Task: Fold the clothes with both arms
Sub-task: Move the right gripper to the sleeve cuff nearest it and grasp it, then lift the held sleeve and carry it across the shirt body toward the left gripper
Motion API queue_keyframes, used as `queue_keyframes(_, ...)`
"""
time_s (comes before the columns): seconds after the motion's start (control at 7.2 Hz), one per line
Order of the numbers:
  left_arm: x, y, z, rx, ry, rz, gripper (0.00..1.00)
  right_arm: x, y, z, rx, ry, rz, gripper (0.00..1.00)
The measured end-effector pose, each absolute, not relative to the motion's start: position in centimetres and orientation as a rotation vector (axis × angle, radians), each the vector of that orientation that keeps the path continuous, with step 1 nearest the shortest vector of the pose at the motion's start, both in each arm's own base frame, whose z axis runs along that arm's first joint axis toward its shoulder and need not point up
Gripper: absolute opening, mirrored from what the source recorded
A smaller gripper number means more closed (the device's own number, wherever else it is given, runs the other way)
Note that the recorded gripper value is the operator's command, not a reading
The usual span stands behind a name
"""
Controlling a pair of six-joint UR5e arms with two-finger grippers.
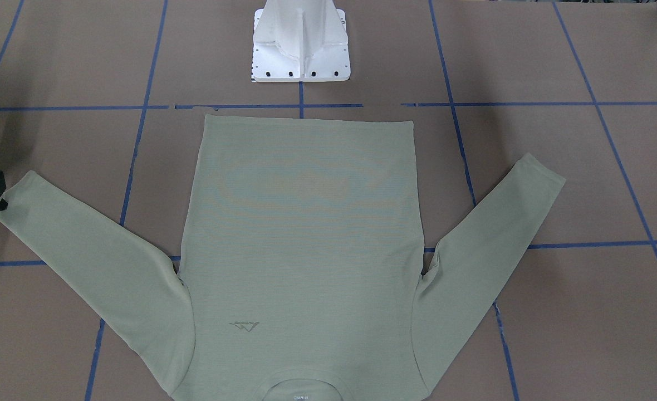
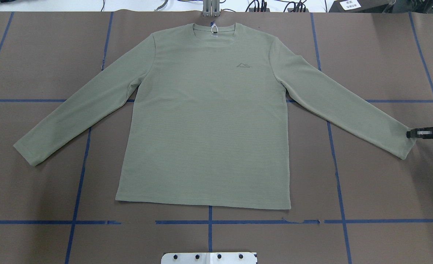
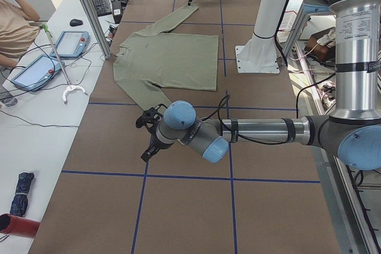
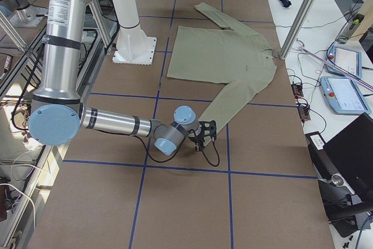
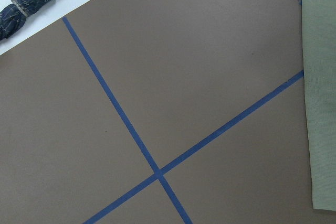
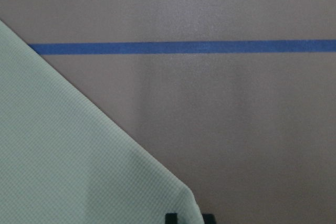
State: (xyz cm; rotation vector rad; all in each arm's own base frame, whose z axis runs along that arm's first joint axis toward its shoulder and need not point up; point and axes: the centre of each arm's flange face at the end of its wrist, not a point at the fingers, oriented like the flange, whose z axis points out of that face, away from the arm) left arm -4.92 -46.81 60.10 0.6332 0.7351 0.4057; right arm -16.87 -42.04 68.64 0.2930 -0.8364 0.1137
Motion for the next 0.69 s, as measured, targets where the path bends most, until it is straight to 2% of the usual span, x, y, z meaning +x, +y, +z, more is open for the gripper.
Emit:
queue_keyframes(0.42, -5.0, -46.5, 60.3, 0.64, 0.735, 0.406, 1.0, -16.7, -42.6, 65.5, 0.32, -0.859, 0.118, 0.0)
queue_keyframes(0.69, -5.0, -46.2, 60.4, 0.643, 0.735, 0.406, 1.0, -16.2, -43.7, 57.6, 0.295, -0.835, 0.166, 0.0)
